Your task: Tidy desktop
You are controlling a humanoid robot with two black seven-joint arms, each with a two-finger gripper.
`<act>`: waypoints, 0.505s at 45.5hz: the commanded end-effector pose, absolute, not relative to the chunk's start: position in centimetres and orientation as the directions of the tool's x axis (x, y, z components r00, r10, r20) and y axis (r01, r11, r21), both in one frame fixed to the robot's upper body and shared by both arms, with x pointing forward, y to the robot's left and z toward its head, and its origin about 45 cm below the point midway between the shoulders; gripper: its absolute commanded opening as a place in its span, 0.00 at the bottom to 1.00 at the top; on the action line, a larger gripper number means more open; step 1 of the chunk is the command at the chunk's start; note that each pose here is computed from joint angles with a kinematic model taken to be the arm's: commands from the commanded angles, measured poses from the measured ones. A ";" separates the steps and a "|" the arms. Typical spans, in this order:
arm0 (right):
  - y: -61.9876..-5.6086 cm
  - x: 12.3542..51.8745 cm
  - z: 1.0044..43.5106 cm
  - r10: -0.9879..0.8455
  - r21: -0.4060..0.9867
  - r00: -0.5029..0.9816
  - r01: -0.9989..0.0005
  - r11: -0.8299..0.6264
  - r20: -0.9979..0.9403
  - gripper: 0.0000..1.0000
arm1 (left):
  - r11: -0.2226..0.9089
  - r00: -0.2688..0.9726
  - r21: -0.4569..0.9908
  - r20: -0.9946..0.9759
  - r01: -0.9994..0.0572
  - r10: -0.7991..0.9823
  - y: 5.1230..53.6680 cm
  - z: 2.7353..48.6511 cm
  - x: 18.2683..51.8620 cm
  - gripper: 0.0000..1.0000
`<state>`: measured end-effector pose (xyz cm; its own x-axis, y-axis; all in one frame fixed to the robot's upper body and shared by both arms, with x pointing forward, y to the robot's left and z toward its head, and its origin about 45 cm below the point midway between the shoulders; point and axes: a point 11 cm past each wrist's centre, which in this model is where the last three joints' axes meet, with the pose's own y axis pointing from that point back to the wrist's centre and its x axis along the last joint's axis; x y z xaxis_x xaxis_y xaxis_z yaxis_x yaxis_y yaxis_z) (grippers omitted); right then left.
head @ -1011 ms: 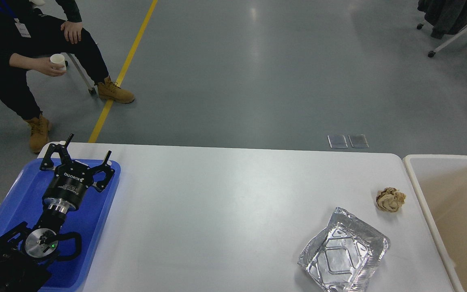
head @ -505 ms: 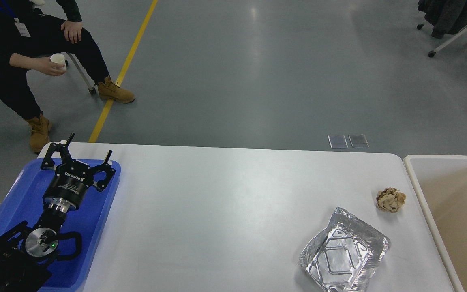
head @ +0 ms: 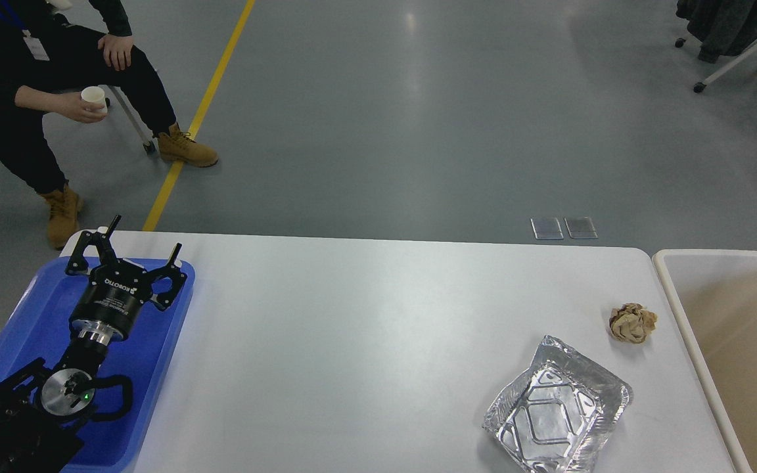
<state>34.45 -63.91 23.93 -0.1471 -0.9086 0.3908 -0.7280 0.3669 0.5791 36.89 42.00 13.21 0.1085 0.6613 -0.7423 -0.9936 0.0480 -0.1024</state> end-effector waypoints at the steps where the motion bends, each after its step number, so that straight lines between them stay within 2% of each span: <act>1: -62.6 36.6 32.5 -0.886 0.551 0.028 -0.793 0.262 0.462 1.00 | 0.048 0.109 -0.103 -0.742 -0.994 0.661 42.0 13.2 36.9 0.99; 9: -58.0 38.7 37.5 -0.796 0.532 0.222 -0.835 0.143 0.563 1.00 | 0.048 0.109 -0.103 -0.742 -0.994 0.661 42.0 13.2 36.9 0.99; 23: -50.6 41.0 43.3 -0.583 0.525 0.414 -0.851 0.026 0.700 1.00 | 0.050 0.109 -0.101 -0.741 -0.994 0.662 42.0 13.2 36.9 0.99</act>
<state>39.89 -55.96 38.42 0.2808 -0.7596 0.5866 -0.8352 0.1077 0.5393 36.89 41.99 13.21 0.1087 0.6615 -0.7420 -0.9936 0.0485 -0.1023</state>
